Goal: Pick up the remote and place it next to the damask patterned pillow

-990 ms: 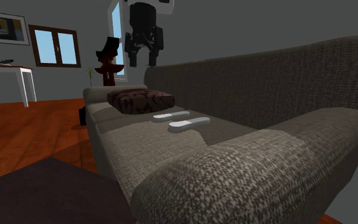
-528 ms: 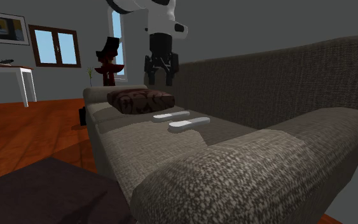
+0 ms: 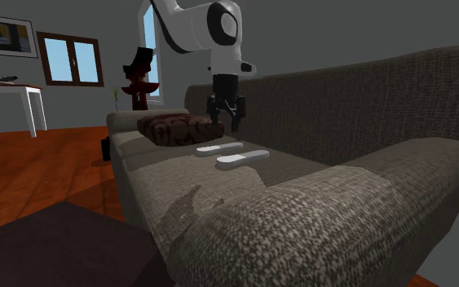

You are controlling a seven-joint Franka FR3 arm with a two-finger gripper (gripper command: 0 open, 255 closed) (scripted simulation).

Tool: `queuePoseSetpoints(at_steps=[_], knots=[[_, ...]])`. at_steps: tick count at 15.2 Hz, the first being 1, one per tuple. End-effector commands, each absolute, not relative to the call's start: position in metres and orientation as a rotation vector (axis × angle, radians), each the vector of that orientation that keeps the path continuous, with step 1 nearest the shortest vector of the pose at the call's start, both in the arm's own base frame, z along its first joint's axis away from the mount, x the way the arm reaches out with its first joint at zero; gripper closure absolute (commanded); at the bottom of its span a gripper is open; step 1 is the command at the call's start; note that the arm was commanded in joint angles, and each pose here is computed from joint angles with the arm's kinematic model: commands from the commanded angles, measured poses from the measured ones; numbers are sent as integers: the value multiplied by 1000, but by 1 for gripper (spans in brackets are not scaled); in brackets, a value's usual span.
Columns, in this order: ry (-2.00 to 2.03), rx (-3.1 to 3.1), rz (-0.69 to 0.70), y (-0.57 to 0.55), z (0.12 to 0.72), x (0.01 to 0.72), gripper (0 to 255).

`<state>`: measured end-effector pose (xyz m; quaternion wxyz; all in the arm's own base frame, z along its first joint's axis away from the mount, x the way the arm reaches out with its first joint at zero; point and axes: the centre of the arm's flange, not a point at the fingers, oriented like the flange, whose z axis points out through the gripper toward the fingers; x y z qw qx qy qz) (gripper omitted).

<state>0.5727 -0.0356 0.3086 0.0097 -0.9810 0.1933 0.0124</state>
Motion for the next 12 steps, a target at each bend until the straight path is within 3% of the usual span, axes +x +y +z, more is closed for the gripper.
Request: queuePoseSetpoints(at_steps=[1,8,12], knots=[[634,-3058,27,-45,296,595,0],[736,-3037,-9,-72,243,659,0],[736,-3037,-9,-72,222,660,0]])
